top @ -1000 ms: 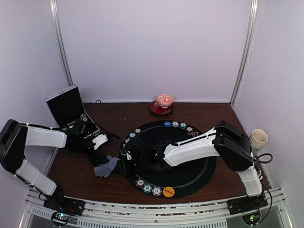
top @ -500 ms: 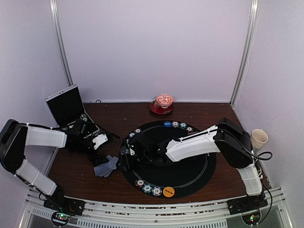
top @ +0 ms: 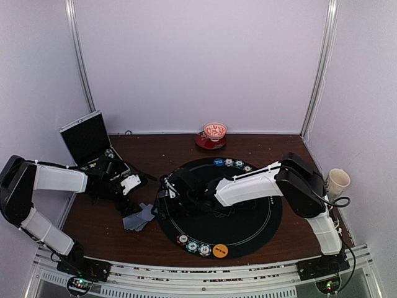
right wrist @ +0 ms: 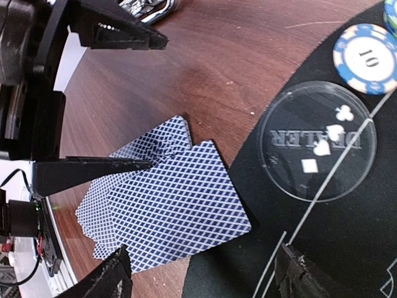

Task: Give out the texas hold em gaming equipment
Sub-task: Adjust the poker card at the center of the board.

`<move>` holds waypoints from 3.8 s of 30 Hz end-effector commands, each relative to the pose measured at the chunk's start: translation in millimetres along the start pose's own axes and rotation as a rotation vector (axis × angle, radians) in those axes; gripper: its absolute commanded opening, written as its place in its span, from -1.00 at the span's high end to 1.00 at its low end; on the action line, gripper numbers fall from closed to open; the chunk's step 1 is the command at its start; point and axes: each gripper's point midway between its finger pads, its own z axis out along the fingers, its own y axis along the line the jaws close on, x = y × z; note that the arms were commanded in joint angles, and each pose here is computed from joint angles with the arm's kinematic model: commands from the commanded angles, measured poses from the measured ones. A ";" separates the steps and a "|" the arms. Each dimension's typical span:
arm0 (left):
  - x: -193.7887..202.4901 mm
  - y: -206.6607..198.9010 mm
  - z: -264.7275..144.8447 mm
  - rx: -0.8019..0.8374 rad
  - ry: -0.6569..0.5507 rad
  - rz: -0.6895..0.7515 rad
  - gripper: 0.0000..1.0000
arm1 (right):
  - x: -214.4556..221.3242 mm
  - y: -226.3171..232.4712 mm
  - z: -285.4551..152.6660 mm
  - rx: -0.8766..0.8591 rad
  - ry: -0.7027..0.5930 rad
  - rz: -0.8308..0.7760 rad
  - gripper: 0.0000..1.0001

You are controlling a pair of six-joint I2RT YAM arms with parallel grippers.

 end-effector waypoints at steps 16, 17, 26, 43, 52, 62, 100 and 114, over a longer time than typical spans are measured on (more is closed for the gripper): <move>1.9 5.4 1.2 -0.013 0.014 -0.008 -0.96 | 3.9 9.6 19.2 -0.074 0.023 -0.038 -0.63; 2.0 5.2 1.2 -0.013 0.015 -0.009 -0.96 | 4.4 10.3 19.3 -0.078 0.025 -0.038 -0.63; 2.0 5.5 1.1 -0.013 0.014 -0.009 -0.96 | 4.7 25.3 13.1 -0.131 0.019 -0.044 -0.63; 2.0 5.3 2.0 -0.010 0.016 -0.009 -0.96 | 0.4 47.6 0.2 -0.170 -0.012 -0.052 -0.62; 1.6 5.5 2.2 -0.009 0.015 -0.011 -0.96 | -2.9 57.7 -11.3 -0.171 -0.035 -0.060 -0.62; 0.9 5.8 2.9 -0.008 0.014 -0.012 -0.96 | -5.4 68.2 -20.4 -0.174 -0.056 -0.075 -0.62; 1.1 5.9 1.0 -0.014 0.013 -0.010 -0.96 | 7.2 98.5 -14.7 -0.278 -0.029 -0.110 -0.63; -7.9 9.2 -7.7 -0.026 -0.006 -0.003 -0.96 | 1.9 79.0 -18.3 -0.160 -0.062 -0.121 -0.64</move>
